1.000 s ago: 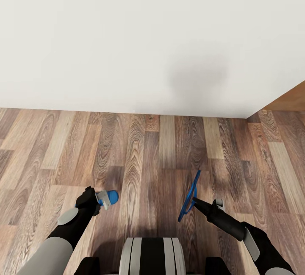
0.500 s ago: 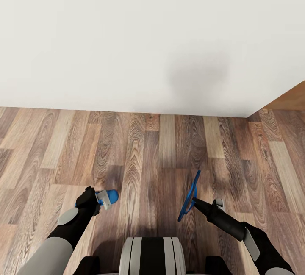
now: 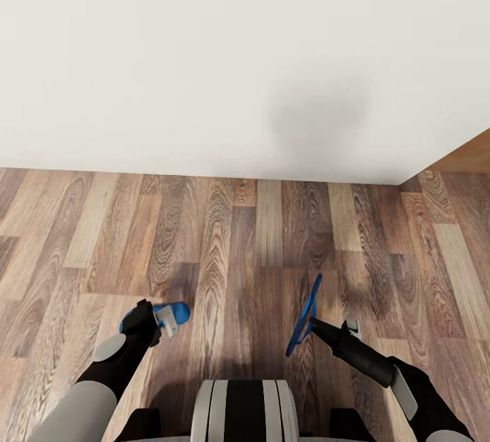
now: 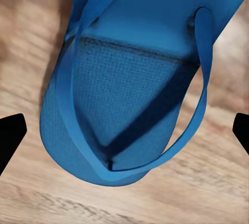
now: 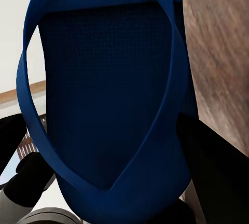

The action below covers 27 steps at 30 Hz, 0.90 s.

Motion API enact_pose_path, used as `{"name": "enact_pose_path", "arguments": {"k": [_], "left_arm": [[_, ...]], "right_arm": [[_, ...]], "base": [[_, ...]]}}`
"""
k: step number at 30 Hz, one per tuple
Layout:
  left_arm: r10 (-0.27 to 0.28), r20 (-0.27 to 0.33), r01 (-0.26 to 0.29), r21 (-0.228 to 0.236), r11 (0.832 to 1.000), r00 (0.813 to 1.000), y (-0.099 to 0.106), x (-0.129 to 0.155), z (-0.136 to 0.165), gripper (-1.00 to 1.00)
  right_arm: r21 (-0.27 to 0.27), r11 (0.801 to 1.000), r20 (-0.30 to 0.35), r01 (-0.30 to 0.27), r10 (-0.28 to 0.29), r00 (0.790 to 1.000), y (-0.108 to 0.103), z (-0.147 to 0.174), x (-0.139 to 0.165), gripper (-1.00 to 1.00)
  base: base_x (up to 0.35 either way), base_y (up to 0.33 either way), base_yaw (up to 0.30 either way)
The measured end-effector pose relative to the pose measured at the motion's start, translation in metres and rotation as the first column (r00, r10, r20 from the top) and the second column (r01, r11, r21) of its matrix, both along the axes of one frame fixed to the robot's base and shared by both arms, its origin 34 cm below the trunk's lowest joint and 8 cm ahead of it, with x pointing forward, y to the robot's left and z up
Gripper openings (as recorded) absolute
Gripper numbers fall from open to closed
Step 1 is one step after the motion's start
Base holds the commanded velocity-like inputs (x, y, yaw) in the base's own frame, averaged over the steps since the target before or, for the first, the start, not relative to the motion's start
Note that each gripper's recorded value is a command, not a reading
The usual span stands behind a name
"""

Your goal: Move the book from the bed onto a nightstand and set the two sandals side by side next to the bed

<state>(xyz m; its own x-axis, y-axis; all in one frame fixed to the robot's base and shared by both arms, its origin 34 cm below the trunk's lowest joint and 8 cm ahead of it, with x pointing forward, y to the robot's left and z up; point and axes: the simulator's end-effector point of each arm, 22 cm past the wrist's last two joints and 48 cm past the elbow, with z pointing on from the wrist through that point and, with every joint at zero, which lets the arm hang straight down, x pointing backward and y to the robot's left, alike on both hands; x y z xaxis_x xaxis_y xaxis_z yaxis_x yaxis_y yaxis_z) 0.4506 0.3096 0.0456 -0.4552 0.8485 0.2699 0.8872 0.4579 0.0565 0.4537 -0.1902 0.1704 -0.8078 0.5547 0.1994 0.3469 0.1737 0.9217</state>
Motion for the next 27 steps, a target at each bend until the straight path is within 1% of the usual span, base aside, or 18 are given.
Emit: {"name": "enact_pose_path", "arguments": {"k": [6, 9, 23, 27], "left_arm": [[0.0, 0.0, 0.0, 0.0, 1.0, 1.0, 0.0, 0.0, 0.0, 1.0], [0.0, -0.013, 0.0, 0.0, 1.0, 1.0, 0.0, -0.006, -0.005, 1.0], [0.001, -0.013, 0.0, 0.001, 1.0, 1.0, 0.0, -0.006, -0.005, 1.0], [0.001, -0.025, -0.001, 0.001, 1.0, 1.0, 0.0, -0.011, -0.009, 1.0]], "right_arm": [[0.0, 1.0, 0.0, 0.001, -0.001, 1.0, 0.0, 0.0, 0.0, -1.0], [0.0, 1.0, -0.012, 0.0, 0.0, 1.0, 0.0, -0.005, -0.004, -1.0], [0.0, 1.0, -0.012, 0.0, 0.0, 1.0, 0.0, -0.005, -0.004, -1.0], [0.001, 1.0, -0.024, 0.001, -0.001, 1.0, 0.0, -0.009, -0.008, -1.0]], "base": [[0.0, 0.0, 0.0], [0.0, 0.0, 0.0], [0.0, 0.0, 0.0], [0.0, 0.0, 0.0]]}}
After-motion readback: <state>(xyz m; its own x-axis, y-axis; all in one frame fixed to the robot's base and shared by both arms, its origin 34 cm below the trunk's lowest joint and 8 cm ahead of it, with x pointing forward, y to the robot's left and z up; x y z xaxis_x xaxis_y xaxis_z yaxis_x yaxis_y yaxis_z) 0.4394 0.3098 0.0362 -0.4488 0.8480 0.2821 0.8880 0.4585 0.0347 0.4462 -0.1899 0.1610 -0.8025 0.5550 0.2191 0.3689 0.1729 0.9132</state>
